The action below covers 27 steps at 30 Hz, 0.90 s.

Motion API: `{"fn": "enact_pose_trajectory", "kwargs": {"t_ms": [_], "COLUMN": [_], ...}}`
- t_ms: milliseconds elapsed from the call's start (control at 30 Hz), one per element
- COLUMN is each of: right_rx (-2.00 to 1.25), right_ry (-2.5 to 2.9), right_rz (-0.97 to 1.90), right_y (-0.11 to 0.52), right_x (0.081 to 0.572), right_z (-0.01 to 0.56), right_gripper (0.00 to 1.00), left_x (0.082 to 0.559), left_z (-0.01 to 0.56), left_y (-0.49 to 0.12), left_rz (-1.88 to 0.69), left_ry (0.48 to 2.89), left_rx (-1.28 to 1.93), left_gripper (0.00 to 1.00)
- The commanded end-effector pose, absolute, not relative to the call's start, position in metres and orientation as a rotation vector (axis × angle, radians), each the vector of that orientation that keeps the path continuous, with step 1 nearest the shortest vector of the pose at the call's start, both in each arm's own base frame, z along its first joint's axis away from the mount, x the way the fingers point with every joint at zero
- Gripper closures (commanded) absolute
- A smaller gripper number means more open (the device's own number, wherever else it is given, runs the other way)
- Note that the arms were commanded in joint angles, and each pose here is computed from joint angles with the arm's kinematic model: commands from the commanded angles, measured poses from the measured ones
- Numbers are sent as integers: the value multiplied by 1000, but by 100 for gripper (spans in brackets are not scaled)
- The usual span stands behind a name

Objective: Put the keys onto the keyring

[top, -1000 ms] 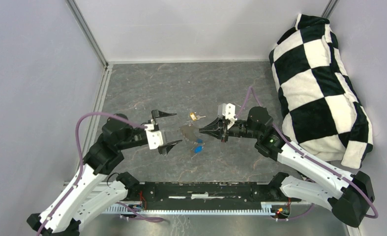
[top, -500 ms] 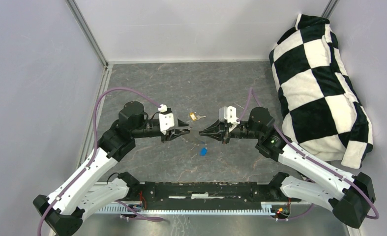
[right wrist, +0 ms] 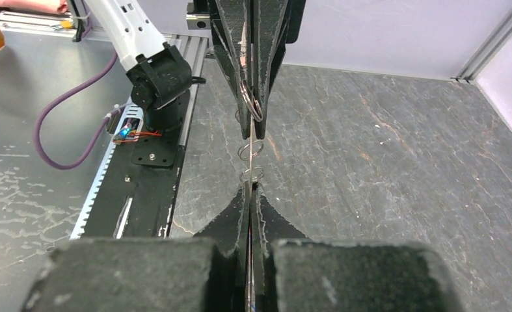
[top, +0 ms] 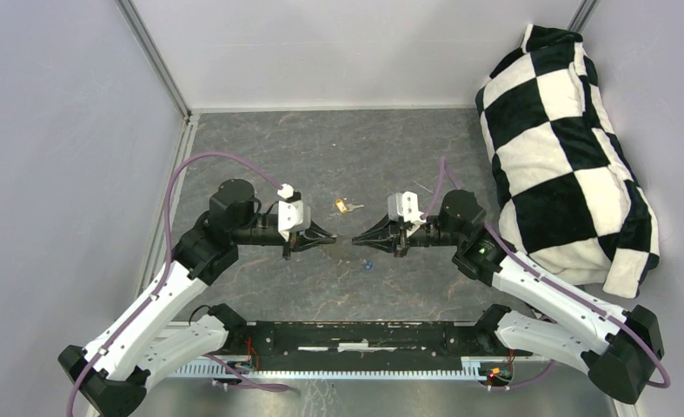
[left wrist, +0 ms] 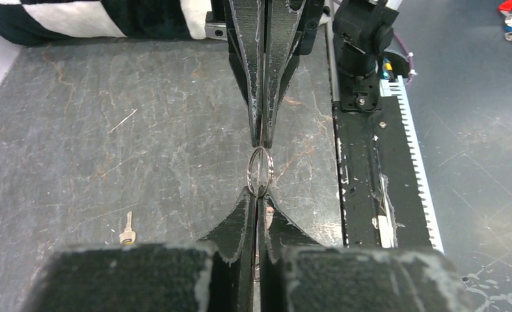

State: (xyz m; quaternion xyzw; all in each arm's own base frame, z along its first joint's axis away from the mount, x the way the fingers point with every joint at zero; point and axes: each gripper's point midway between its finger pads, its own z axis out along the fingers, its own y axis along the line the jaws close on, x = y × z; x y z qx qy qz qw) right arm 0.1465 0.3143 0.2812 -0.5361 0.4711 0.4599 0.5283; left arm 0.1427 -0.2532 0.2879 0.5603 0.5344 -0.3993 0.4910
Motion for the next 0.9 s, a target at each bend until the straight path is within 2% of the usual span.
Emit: {"fn": "enact_pose_trajectory", "kwargs": {"t_ms": [0,100,167,267,500,667,867], "right_rx": [-1302,-1310,-1310,-1299,-1331,-1381,-1363], "right_ry": [1063,1058,1056,1009,854,828,810], "right_rz": [1094,1098,1098,1120,1192,1230,1242], "right_y": [315,315,315,315,318,320,325], "right_x": [141,140,140,134,118,112,113], "right_z": [286,285,285,294,335,343,348], "right_gripper": [100,99,85,70,48,41,41], "left_x": [118,115,113,105,81,73,70], "left_z": [311,311,314,309,292,286,282], "left_y": [-257,-256,-256,-253,-243,-238,-236], "left_rz": [-1108,-1125,-1131,-1143,-1158,-1159,-1164], "left_ry": [1211,1217,1211,1187,1085,1048,1049], "left_rx": [1375,1367,1364,1406,1581,1637,1646], "left_gripper": [98,98,98,98,98,98,98]}}
